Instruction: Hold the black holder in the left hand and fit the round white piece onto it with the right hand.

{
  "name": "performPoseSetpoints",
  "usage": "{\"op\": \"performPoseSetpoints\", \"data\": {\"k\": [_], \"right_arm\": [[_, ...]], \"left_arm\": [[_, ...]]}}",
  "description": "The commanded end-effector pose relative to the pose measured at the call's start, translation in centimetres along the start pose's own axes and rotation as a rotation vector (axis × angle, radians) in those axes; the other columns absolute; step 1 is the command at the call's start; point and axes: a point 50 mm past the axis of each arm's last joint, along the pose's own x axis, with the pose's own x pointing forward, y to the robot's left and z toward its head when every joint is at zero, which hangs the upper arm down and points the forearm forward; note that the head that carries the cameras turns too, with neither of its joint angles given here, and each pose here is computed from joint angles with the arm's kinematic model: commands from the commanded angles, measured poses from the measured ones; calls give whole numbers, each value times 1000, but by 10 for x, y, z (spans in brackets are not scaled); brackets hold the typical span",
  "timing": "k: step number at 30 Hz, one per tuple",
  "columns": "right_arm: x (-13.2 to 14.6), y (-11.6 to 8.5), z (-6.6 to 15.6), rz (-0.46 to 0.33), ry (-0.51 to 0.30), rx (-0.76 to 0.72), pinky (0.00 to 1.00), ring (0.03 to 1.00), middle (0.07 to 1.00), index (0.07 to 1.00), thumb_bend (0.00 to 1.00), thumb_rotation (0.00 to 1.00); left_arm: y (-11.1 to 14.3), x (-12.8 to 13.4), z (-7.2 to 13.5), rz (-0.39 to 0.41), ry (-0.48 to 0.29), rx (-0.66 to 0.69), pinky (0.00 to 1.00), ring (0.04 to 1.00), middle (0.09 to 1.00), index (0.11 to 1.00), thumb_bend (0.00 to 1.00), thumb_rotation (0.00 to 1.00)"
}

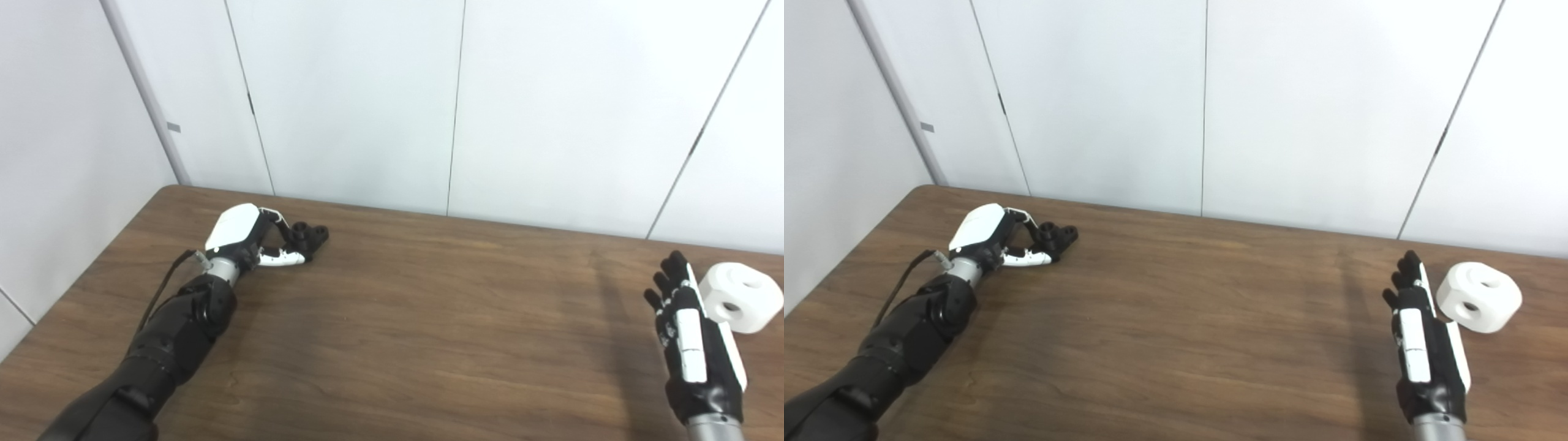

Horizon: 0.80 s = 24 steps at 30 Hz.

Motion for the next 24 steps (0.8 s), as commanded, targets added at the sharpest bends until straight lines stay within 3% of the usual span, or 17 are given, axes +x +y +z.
{"op": "performPoseSetpoints", "data": {"k": [1,15,24], "right_arm": [[10,1,21,-3,-97,7,962,991,999,1000,586,937],[16,-2,24,7,-109,-17,961,994,996,1000,572,953],[21,-1,28,34,-121,-18,959,995,996,994,578,939]], "left_arm": [[-10,-2,10,-76,-58,23,935,865,715,486,521,45],[-17,-28,27,-150,-228,4,920,871,712,486,521,45],[-30,-63,51,-220,-414,-22,892,854,700,485,520,44]]}}
